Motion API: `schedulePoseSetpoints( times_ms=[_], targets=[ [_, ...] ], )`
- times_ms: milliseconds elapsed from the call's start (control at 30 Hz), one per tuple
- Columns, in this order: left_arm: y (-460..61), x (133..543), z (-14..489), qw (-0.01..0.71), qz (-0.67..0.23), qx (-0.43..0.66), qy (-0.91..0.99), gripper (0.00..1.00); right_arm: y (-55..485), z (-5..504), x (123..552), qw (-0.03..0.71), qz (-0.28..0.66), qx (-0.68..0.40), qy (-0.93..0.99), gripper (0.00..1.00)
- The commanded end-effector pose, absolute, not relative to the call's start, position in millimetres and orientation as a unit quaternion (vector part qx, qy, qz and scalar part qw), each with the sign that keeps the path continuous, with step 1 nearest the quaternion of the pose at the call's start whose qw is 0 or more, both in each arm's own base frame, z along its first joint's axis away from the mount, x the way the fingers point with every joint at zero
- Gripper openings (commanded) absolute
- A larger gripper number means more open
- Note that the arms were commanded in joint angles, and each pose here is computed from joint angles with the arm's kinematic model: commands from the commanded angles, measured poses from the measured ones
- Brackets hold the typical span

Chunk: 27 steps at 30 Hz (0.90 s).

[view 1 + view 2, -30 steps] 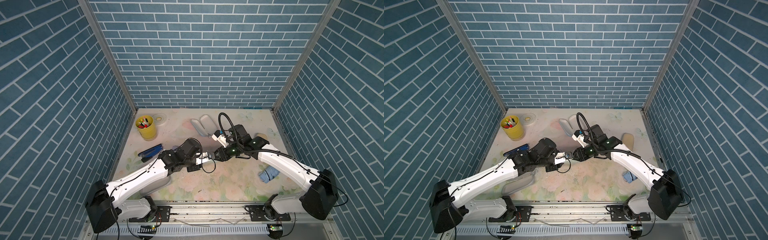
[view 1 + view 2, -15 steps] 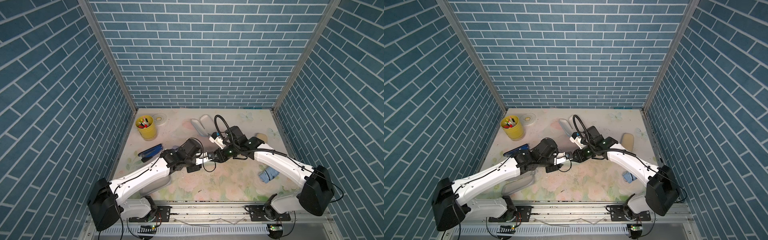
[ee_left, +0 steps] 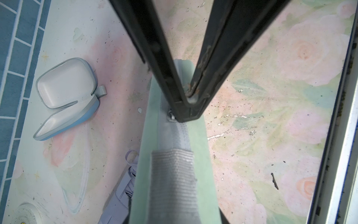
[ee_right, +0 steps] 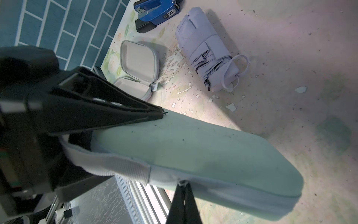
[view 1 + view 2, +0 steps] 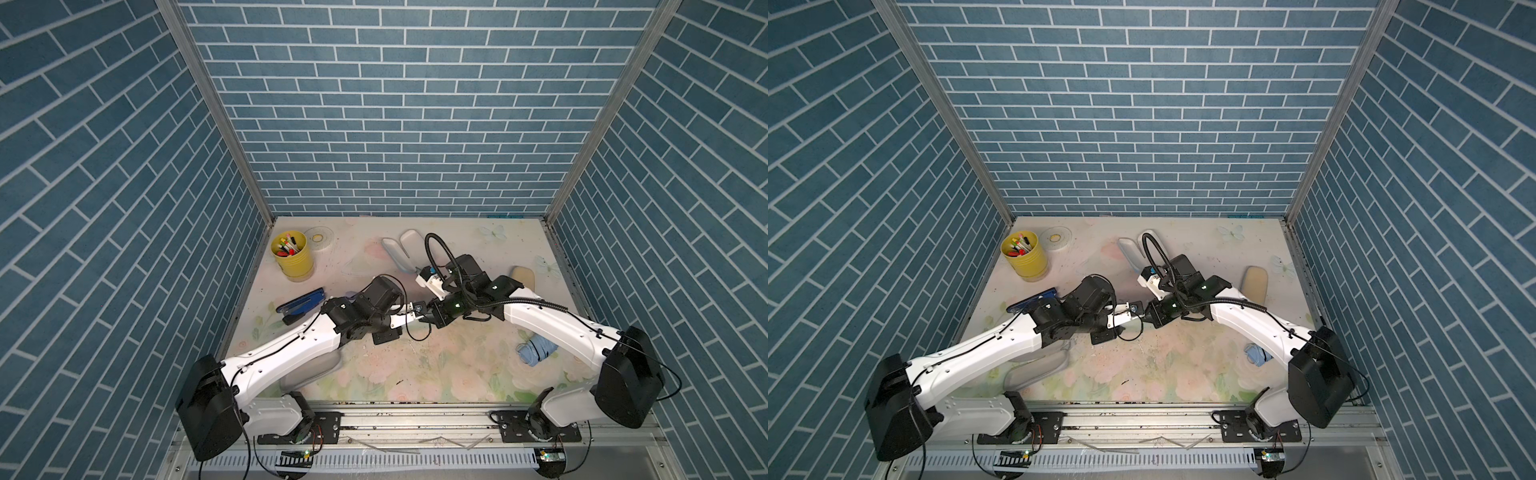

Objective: Put umbrellas into zippered umbrella sleeves
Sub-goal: Zip the zipper on the umbrella sleeve.

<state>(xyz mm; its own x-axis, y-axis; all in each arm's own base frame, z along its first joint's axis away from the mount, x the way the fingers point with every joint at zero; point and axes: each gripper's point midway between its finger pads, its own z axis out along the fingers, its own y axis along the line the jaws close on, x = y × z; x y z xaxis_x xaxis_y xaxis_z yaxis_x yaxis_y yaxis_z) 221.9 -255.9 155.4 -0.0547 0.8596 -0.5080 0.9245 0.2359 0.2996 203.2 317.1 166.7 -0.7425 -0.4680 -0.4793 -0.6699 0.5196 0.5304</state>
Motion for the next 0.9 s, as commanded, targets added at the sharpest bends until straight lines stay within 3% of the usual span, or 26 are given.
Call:
schedulePoseSetpoints(
  times_ms=[0, 233, 433, 867],
  targets=[
    [-273, 232, 205, 0.386, -0.08, 0.598, 0.698, 0.0, 292, 140, 214, 0.151, 0.275, -0.34, 0.886, 0.0],
    [-262, 230, 211, 0.391, -0.077, 0.592, 0.7, 0.0, 255, 122, 230, 0.161, 0.176, -0.331, 0.913, 0.0],
    [-258, 231, 218, 0.405, -0.092, 0.581, 0.7, 0.0, 237, 109, 242, 0.159, 0.163, -0.296, 0.927, 0.0],
    [-261, 264, 250, 0.472, -0.23, 0.423, 0.738, 0.0, 267, 139, 238, 0.204, 0.338, -0.266, 0.879, 0.0]
  ],
)
